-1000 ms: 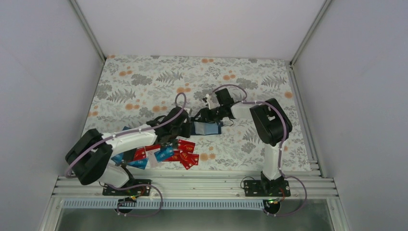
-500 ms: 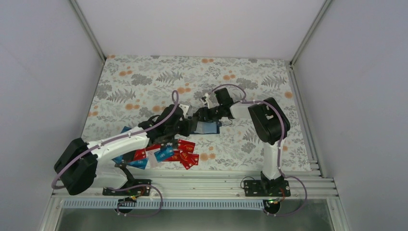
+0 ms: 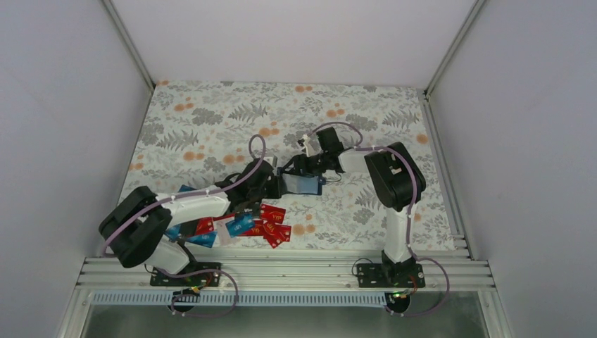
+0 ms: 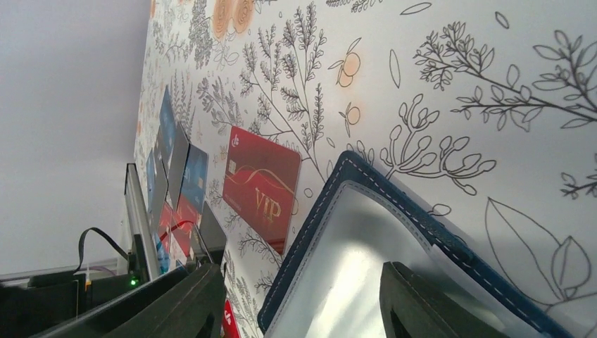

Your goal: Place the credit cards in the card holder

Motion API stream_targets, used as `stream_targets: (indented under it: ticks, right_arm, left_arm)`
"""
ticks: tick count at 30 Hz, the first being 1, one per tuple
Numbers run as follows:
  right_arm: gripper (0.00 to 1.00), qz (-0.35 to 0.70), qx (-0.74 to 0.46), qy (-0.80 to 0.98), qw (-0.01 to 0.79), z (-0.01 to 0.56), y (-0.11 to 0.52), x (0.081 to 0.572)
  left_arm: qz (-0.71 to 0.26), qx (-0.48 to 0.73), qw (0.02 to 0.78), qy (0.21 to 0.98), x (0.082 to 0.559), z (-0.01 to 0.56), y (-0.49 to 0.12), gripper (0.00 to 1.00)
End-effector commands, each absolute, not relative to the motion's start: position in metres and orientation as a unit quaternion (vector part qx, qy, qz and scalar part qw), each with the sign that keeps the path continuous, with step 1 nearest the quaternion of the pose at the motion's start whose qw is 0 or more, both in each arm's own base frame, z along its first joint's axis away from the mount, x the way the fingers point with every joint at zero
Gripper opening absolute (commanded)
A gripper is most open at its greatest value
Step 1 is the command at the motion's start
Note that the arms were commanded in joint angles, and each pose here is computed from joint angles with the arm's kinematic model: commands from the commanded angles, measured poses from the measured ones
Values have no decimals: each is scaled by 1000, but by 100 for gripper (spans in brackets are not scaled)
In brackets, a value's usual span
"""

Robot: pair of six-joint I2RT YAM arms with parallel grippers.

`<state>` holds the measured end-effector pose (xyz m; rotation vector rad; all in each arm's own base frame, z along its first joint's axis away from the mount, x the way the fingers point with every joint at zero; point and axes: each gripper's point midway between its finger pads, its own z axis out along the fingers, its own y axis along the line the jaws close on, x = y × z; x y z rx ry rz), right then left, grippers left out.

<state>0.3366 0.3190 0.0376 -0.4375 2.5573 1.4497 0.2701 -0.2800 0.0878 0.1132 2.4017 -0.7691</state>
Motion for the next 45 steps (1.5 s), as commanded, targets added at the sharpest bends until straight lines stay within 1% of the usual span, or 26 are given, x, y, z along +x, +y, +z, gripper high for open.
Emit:
stream_targets:
  ticks: [1, 11, 19, 23, 28, 30, 33, 37, 40, 45]
  right_arm:
    - [58, 454, -121, 882, 27, 8, 311, 313]
    - [59, 453, -136, 879, 58, 44, 312, 328]
    - [59, 387, -129, 904, 128, 71, 282, 343]
    - [59, 347, -114, 917, 161, 77, 261, 336]
    - [56, 296, -91, 936, 169, 56, 234, 319]
    - [56, 275, -84, 939, 190, 58, 224, 319]
    - [54, 256, -77, 946, 184, 46, 216, 315]
    - [52, 225, -60, 955, 186, 36, 204, 317]
    - [47, 197, -46, 960, 195, 34, 195, 322]
    - [45, 171, -33, 964, 203, 31, 185, 326]
  left_arm:
    - [-258, 14, 263, 930, 267, 49, -271, 2]
    - [-241, 14, 258, 936, 267, 37, -267, 2]
    - [-248, 20, 254, 935, 267, 38, -272, 2]
    - [-256, 28, 254, 932, 269, 41, -279, 2]
    - [-264, 32, 256, 930, 272, 44, -284, 2]
    - [-265, 33, 256, 929, 273, 46, -286, 2]
    - [-266, 34, 255, 929, 273, 48, -287, 3]
    - [-266, 37, 256, 929, 273, 50, -287, 2]
    - [-263, 39, 254, 930, 272, 49, -286, 2]
    - [-260, 41, 253, 931, 272, 48, -286, 2]
